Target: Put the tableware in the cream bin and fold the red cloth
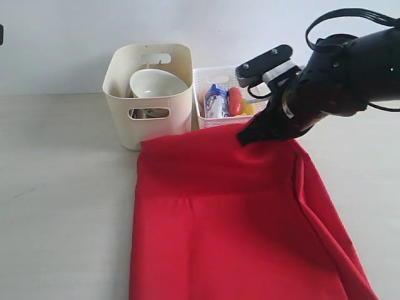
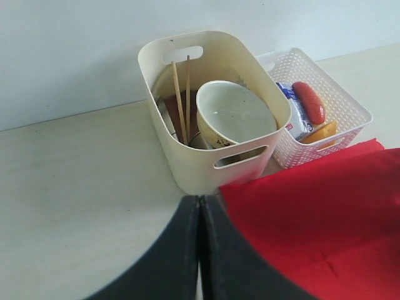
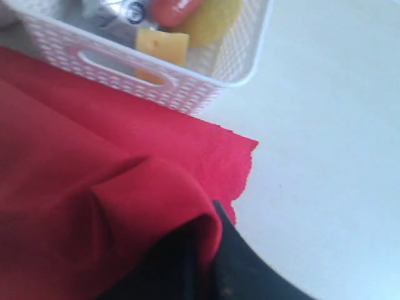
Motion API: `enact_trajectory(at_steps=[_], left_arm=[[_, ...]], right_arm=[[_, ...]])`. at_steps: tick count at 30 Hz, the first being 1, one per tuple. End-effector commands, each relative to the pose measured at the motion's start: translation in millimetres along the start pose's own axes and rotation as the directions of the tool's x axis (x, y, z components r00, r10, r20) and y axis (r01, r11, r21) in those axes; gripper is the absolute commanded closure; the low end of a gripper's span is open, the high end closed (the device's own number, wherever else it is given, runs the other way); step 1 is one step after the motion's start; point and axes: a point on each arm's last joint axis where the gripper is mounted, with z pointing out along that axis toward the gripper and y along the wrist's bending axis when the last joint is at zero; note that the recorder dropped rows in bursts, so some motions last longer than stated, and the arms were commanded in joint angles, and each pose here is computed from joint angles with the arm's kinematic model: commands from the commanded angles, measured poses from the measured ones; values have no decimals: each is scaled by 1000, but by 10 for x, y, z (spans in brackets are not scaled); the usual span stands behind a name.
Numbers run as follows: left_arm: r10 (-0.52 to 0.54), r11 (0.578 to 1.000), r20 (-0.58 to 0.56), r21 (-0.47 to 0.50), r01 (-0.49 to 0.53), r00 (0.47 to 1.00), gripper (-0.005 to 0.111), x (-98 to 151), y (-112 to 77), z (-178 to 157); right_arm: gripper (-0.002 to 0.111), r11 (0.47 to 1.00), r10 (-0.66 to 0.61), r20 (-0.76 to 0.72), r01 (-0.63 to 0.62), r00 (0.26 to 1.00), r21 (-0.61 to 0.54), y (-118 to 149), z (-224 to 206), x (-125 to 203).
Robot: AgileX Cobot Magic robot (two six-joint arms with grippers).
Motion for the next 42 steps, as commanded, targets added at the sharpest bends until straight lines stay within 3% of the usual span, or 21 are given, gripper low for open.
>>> enact_trajectory(at_steps=[1, 7, 12, 17, 20, 24, 31, 36, 42], left_arm=[[-17, 1000, 2, 8, 17, 1000, 107, 8, -10, -13], [-17, 1000, 2, 8, 17, 1000, 107, 8, -10, -13], [-20, 1000, 1, 11, 20, 1000, 107, 9, -12, -13], [-18, 1000, 1, 14, 18, 1000, 107, 10, -21, -13], [-26, 999, 1, 20, 26, 1000, 107, 9, -28, -13], [-26, 999, 1, 20, 26, 1000, 107, 9, -28, -13], [-30, 999, 2, 22, 30, 1000, 107, 8, -31, -13], [-30, 999, -4, 23, 30, 1000, 107, 14, -32, -13], [-38, 999, -5, 31, 38, 999, 107, 14, -39, -13]], right_arm=[[100, 989, 146, -31, -146, 989, 21, -268, 309, 79], [66, 989, 142, -114, -137, 983, 52, -327, 612, 257], [40, 991, 98, -110, -88, 989, 99, -397, 537, 206], [36, 974, 62, -65, -46, 996, 222, -611, 177, 2], [36, 969, 93, 13, -94, 996, 227, -689, -106, -122], [44, 992, 106, 74, -110, 992, 58, -598, -363, -214], [83, 969, 10, -33, -18, 999, -247, -262, -170, -110], [108, 962, -30, -114, -2, 993, -274, -133, 256, 46], [108, 970, 77, -84, -94, 993, -223, -99, 661, 116]])
